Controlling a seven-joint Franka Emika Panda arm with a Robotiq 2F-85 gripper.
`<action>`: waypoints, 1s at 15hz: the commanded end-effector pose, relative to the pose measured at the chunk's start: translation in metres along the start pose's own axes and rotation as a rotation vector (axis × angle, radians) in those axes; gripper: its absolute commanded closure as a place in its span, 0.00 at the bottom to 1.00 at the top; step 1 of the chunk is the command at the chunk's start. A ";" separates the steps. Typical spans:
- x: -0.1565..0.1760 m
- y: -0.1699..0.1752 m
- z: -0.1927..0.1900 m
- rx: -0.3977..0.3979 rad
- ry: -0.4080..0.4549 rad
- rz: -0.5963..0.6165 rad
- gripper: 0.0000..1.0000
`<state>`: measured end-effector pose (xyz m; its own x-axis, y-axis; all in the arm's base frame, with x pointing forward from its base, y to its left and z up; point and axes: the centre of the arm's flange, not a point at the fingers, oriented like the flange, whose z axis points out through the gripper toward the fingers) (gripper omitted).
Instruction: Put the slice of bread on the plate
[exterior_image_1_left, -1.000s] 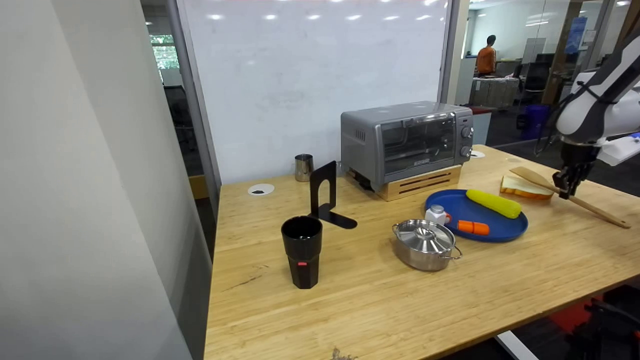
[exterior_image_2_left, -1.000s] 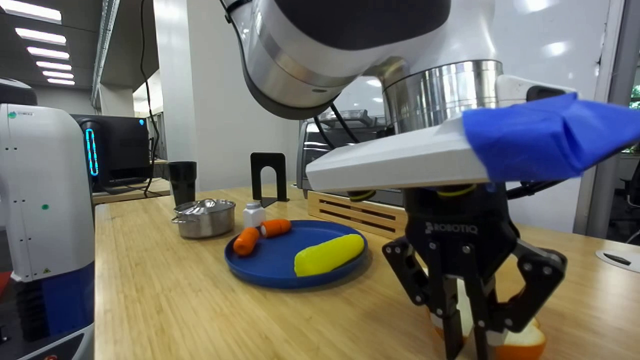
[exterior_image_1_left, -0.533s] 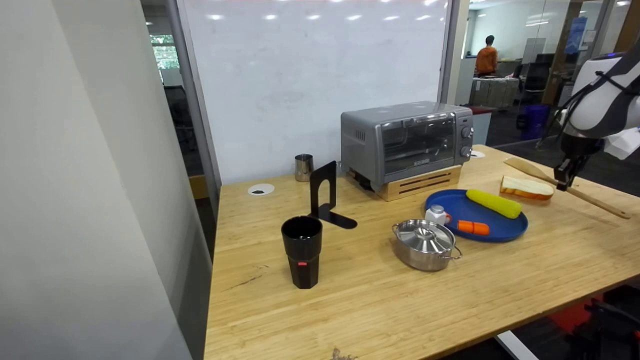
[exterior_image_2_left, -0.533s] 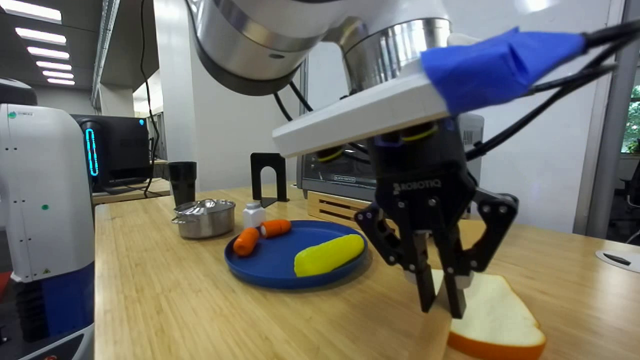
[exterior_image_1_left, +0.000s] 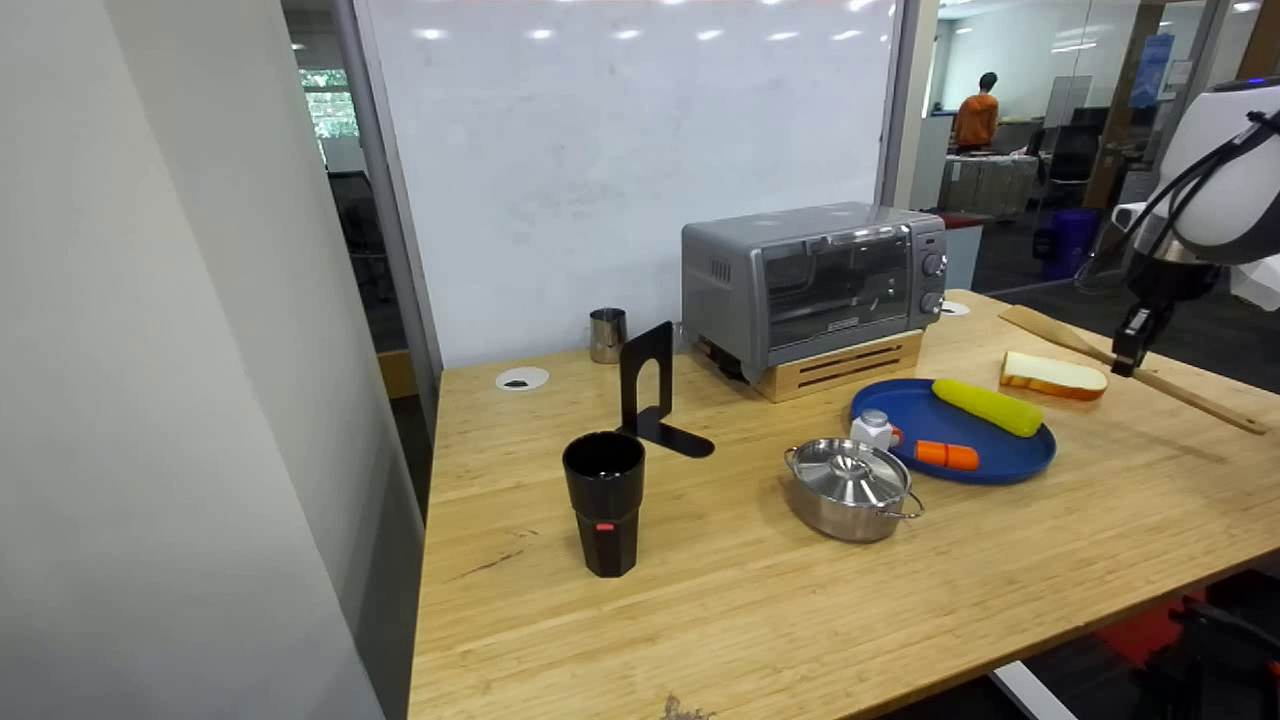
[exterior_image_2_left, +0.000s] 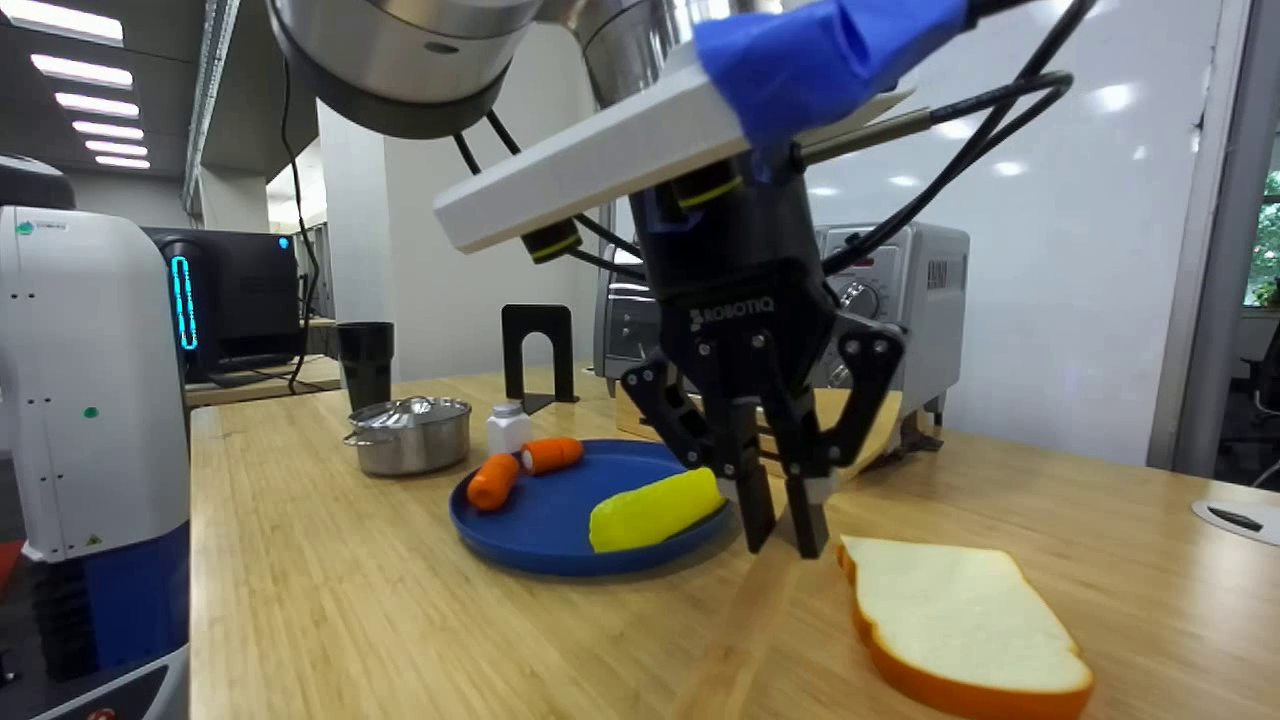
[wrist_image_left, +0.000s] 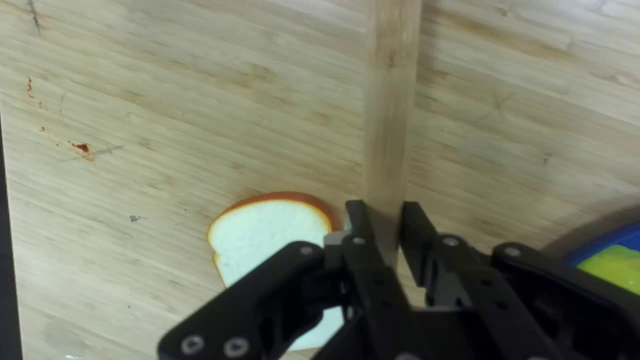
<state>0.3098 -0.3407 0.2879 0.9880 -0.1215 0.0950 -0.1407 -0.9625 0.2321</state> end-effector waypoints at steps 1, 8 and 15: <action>-0.004 -0.012 -0.003 0.037 -0.010 -0.052 0.95; 0.005 -0.023 0.008 0.128 -0.050 -0.127 0.95; 0.020 0.002 0.025 0.220 -0.150 -0.035 0.95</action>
<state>0.3162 -0.3244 0.2741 0.9964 -0.0838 -0.0102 -0.0832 -0.9954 0.0479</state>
